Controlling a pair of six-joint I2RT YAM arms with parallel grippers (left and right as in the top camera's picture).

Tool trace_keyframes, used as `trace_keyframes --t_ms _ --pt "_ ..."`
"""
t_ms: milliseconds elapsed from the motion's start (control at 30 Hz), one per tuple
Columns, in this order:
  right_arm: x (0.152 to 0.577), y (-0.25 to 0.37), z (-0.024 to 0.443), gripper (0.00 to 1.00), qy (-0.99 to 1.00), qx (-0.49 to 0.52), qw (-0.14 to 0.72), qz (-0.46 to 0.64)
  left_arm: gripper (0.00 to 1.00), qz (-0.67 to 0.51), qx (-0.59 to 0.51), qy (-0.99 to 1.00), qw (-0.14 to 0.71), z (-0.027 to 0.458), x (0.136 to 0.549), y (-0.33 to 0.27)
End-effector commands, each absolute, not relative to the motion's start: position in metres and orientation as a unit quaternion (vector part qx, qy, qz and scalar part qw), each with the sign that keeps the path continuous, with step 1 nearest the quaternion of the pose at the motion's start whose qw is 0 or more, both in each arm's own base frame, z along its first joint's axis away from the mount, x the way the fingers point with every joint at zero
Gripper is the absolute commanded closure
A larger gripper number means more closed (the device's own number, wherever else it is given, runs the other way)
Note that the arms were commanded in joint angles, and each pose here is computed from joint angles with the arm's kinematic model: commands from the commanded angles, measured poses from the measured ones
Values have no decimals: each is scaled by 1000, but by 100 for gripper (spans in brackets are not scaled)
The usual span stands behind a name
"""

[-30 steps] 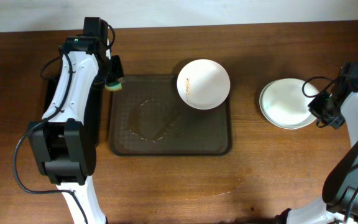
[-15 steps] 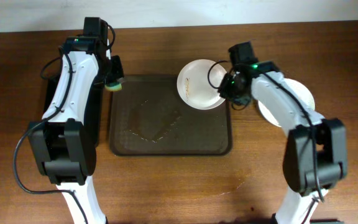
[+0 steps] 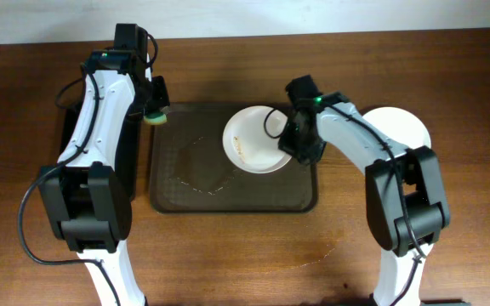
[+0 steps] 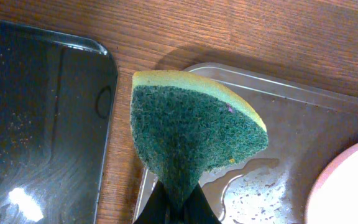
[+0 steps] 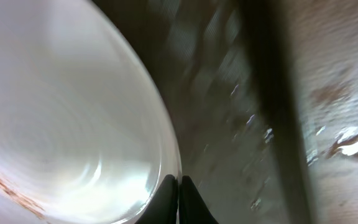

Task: Clean dirty plates on tray and stack at the side
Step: 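Return the right gripper and grasp the last plate's rim, then scrub the last plate with the sponge in the left gripper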

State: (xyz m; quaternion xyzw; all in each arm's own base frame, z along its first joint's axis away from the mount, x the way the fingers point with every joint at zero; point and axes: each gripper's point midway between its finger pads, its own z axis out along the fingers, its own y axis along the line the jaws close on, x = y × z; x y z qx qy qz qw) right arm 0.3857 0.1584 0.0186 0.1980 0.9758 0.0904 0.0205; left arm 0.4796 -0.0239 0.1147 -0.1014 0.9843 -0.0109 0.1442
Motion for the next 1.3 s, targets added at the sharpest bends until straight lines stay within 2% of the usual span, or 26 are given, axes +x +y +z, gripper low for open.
trace_keyframes --t_ms 0,67,100,133,200,267,367,467,533,567,600,633,700,767,933,967,1000,1067,1100,1133,1167,1200,1267 --pt "362 197 19 96 983 142 -17 118 98 -14 -94 985 143 113 481 -24" --pt "354 226 37 96 984 61 -27 167 98 -14 -94 985 143 113 481 -24" --pt "354 227 49 92 984 43 -31 169 98 -14 -94 985 143 113 481 -24" --pt "364 227 67 80 985 -3 -11 173 98 -14 -94 985 143 113 481 -24" --pt "390 222 87 67 983 -60 45 165 98 -15 -94 985 143 113 481 -25" --pt "414 220 88 62 972 -143 100 156 98 -14 -94 985 143 113 481 -24" --pt "406 224 38 63 972 -169 44 158 98 -14 -94 985 143 113 481 -24" --pt "399 226 19 64 972 -161 12 172 98 -14 -94 985 142 113 481 -24" --pt "397 226 14 73 973 -153 2 175 98 -14 -94 985 143 113 481 -24" --pt "397 226 12 87 974 -144 -1 175 98 -15 -94 985 143 113 481 -25" --pt "397 226 12 96 976 -128 -3 175 98 -14 -94 985 143 113 481 -24" --pt "396 226 12 96 979 -109 -8 174 98 -14 -94 985 143 113 481 -24" --pt "390 225 11 96 986 29 -41 161 98 -15 -94 985 143 113 481 -24" --pt "392 235 5 96 984 114 -28 134 98 -14 -94 985 142 113 481 -24" --pt "395 254 -4 95 986 110 13 122 98 -14 -94 985 142 113 481 -24" --pt "401 257 -1 80 983 108 14 146 98 -14 -94 985 143 113 481 -24" --pt "409 261 2 73 982 83 24 171 98 -14 -94 985 143 113 481 -24" --pt "419 261 2 67 982 60 47 175 98 -14 -94 985 143 113 481 -24" --pt "421 262 -1 68 981 59 49 177 98 -14 -94 985 143 113 481 -24" --pt "420 263 -7 75 982 59 45 175 98 -15 -94 985 142 113 481 -25" --pt "417 262 -15 91 983 60 36 170 98 -15 -94 986 140 112 479 -25" --pt "415 262 -17 96 983 66 30 169 98 -25 -92 986 134 111 477 -29" --pt "411 260 -18 96 983 73 22 165 99 -43 -85 988 120 105 471 -39"
